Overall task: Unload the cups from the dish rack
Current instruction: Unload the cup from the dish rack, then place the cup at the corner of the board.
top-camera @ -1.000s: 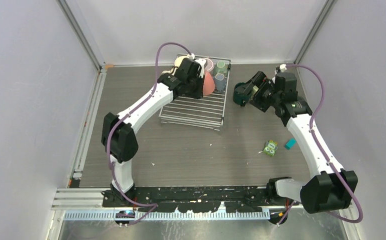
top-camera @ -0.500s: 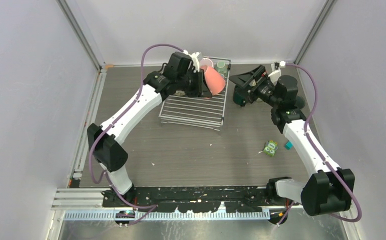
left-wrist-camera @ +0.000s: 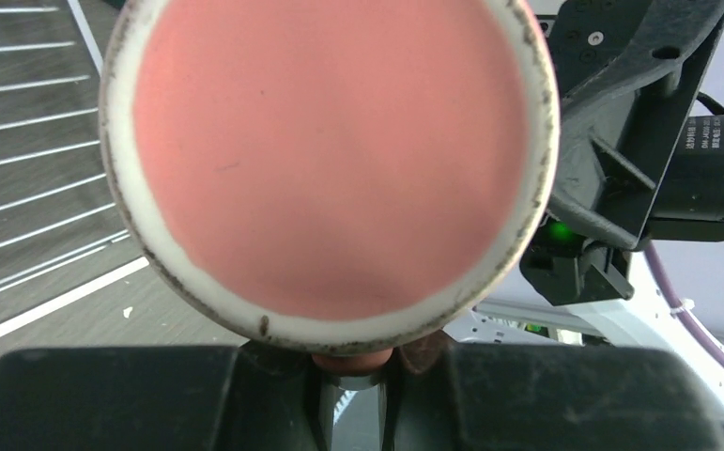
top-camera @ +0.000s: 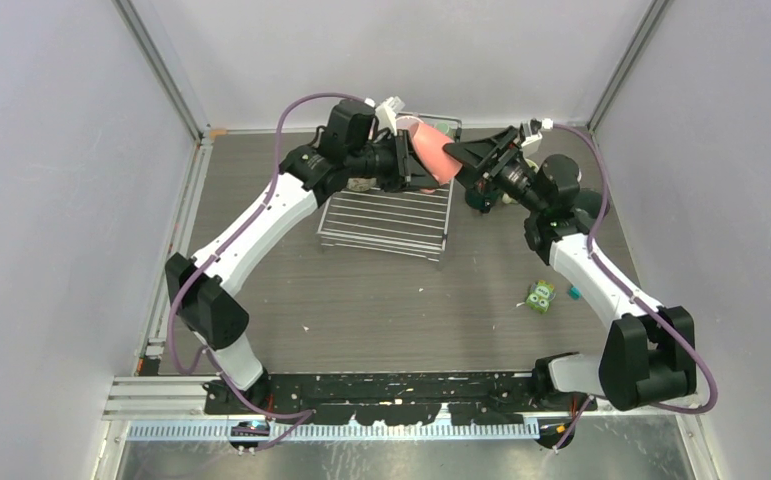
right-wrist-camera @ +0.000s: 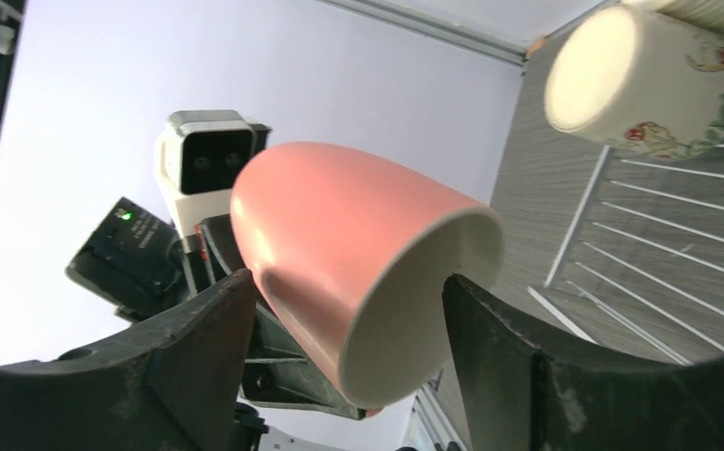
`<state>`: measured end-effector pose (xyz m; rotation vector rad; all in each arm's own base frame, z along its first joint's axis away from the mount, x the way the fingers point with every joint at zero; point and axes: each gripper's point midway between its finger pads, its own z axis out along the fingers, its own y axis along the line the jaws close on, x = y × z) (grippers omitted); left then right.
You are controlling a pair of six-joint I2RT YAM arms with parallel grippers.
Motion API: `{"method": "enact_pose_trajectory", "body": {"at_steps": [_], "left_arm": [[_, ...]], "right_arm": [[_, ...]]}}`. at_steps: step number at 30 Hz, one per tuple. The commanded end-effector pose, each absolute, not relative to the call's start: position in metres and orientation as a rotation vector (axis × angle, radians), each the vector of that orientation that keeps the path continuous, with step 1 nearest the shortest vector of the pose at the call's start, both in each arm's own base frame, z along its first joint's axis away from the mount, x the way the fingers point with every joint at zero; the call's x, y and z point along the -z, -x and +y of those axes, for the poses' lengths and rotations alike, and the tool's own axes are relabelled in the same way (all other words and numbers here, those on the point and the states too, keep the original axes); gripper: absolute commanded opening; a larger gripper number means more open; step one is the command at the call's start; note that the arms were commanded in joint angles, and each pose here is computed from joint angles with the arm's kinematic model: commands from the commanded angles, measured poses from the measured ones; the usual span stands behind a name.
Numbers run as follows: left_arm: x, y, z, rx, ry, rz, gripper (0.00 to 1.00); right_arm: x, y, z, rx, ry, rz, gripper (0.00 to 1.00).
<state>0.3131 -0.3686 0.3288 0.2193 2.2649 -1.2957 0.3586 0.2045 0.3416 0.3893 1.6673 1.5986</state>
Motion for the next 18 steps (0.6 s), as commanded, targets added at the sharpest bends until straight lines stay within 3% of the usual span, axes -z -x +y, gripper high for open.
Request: {"method": "enact_pose_trajectory", "body": {"at_steps": [1,15,18], "left_arm": [[-0.397,-0.297,-0.376,1.491,-0.289,2.029,0.0],[-0.398,-0.29,-0.392,1.708,-0.259,2.012,0.0],[-0.397,-0.289,-0.393,1.725,-0.252,2.011,0.0]], "right_arm": [[-0.383,-0.345,0.209,-1.749,-0.3,1.493,0.74],[-0.399,-0.332,0.216,-1.854,-0.25,1.402,0.47],[-0.401,-0.332,0.215,-1.864,-0.25,1.389,0.37]]}}
